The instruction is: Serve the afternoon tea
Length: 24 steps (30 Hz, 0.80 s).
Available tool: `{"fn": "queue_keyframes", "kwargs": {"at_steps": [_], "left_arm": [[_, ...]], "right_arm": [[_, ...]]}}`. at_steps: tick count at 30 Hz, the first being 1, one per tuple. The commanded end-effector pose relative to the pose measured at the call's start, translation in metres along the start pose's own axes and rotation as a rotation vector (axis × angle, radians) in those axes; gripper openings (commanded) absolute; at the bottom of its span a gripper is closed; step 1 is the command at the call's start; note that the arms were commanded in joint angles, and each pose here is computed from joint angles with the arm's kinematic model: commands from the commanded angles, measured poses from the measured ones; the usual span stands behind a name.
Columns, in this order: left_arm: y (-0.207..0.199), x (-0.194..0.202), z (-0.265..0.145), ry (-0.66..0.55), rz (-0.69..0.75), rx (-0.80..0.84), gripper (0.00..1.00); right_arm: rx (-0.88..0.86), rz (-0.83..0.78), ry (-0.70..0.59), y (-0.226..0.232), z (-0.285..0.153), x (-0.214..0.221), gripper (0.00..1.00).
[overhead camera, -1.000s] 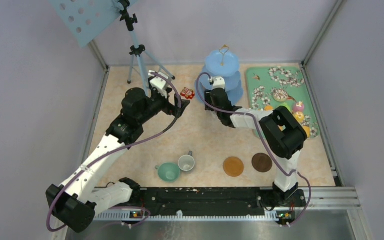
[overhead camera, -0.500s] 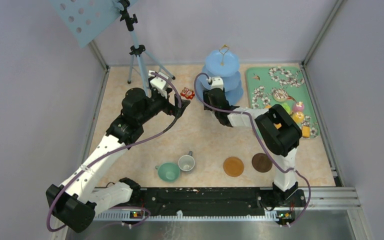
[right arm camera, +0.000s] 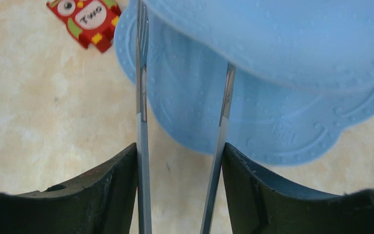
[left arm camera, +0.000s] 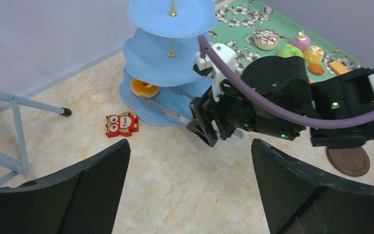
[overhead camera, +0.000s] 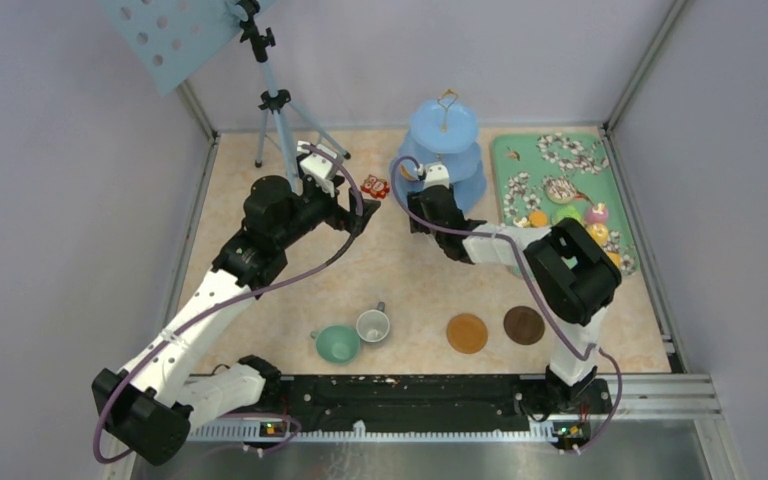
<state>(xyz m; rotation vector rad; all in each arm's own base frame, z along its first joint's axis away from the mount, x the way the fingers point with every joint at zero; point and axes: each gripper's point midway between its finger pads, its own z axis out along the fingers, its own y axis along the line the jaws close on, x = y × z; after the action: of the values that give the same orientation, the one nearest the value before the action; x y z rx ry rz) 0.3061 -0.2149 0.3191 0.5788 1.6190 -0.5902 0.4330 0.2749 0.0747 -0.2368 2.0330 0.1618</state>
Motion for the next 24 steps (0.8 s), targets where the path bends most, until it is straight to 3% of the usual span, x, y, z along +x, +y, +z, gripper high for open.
{"fn": "queue_keyframes", "kwargs": {"at_steps": [1,8,15,24], "left_arm": [[-0.002,-0.008,0.002,-0.036,0.002,0.010,0.99],[-0.003,-0.006,0.003,-0.032,0.000,0.014,0.99],[-0.002,-0.007,0.003,-0.034,0.004,0.007,0.99],[-0.004,-0.009,0.002,-0.039,-0.002,0.019,0.99]], "right_arm": [[-0.067,0.027,-0.061,0.008,-0.044,-0.027,0.58],[-0.098,-0.017,0.019,-0.015,-0.103,-0.004,0.58],[0.067,-0.029,0.080,-0.080,-0.164,0.025,0.56],[0.288,0.260,0.060,-0.194,-0.187,-0.018,0.55]]}}
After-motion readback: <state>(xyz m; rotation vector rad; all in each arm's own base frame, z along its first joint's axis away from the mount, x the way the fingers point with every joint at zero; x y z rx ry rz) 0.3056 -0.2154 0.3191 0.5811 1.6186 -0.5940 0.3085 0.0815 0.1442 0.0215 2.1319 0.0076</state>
